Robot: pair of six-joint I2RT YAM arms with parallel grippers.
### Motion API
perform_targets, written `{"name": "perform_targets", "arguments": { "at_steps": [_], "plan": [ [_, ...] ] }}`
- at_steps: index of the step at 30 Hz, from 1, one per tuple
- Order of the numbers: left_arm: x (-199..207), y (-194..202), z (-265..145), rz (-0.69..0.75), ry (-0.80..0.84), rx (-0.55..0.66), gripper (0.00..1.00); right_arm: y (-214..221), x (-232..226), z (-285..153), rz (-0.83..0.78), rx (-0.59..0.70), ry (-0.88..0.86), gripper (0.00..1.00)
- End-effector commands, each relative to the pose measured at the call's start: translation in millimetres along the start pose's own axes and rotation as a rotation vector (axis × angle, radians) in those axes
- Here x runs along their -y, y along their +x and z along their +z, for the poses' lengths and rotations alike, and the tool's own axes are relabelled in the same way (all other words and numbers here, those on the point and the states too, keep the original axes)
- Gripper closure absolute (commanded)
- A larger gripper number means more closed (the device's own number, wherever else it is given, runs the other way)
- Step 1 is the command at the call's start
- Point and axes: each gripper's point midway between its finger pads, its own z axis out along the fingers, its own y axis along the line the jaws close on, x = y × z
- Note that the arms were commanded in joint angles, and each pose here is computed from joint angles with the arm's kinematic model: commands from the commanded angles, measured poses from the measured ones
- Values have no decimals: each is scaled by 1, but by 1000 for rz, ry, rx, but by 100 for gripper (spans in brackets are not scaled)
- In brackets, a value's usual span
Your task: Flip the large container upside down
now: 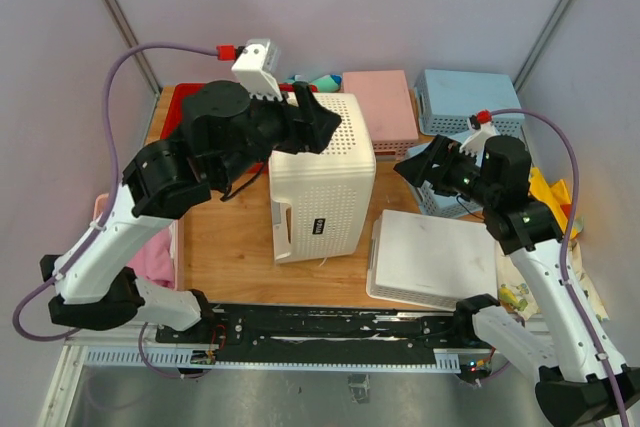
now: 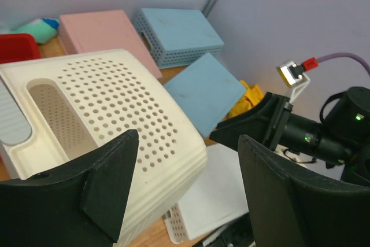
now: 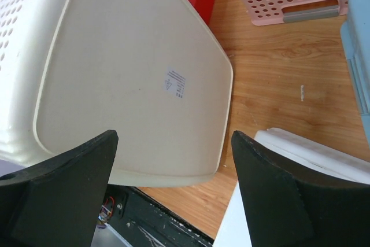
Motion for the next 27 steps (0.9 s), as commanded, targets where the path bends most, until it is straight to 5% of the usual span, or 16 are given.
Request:
{"name": "perform_targets", "arguments": {
  "at_steps": [1,8,27],
  "plan": [
    [-36,-8,-3,156,-332,58,26,-1,19,-2,-46,16,76,18],
    [-75,9,-10,264,-588,-22,25,-1,23,3,-63,4,89,18],
    [-114,21,-13,255,-724,-76,21,6,26,8,-54,-27,84,18]
  ]
}}
